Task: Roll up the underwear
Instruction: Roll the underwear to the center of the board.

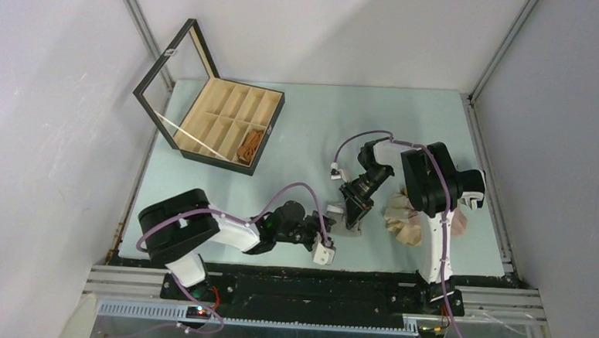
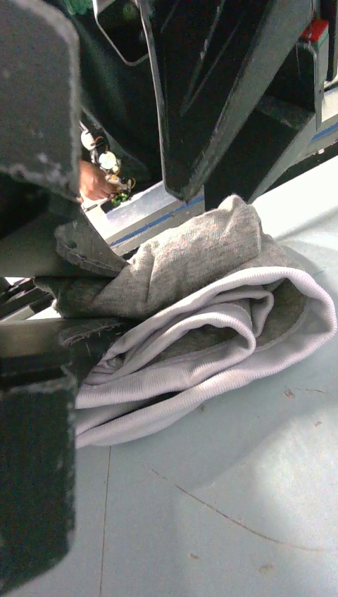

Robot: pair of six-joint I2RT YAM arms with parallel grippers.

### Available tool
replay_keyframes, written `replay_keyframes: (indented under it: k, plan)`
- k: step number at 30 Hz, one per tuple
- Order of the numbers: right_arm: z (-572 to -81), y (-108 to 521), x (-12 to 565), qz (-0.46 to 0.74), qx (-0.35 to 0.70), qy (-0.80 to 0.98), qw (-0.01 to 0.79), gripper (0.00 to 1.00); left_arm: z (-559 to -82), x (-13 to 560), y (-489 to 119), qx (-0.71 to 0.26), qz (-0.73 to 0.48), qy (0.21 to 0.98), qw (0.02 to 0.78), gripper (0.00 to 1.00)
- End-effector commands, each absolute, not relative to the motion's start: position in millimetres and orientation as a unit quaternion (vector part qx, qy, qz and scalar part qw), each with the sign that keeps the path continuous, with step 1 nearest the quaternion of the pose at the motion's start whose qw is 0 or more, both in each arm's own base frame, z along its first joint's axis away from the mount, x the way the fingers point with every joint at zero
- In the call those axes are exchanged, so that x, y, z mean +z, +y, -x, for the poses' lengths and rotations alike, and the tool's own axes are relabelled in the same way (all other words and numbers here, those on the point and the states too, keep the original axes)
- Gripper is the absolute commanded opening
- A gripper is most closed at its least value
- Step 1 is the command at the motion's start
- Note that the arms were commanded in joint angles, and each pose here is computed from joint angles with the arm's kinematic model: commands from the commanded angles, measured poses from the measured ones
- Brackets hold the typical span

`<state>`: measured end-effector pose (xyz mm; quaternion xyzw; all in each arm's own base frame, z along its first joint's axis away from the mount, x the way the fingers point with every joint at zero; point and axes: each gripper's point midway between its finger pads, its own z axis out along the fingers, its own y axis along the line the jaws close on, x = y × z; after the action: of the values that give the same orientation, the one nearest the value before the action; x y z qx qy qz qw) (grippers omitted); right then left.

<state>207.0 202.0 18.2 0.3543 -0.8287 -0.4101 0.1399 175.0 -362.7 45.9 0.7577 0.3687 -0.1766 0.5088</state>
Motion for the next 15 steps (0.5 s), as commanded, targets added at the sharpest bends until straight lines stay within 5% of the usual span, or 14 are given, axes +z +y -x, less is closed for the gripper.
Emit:
replay_keyframes:
  k: [1,8,15]
  plan:
    - [-205,175,-10,-0.377,-0.342,-0.843,0.174,0.07,-180,44,-372,-0.141,-0.766,0.347,0.523,0.58]
    - [-205,175,-10,-0.374,-0.342,-0.843,0.18,0.07,-197,-7,-366,-0.082,-0.785,0.409,0.458,0.53]
    - [-206,175,-9,-0.37,-0.345,-0.844,0.177,0.08,-182,-44,-339,-0.092,-0.807,0.449,0.371,0.05]
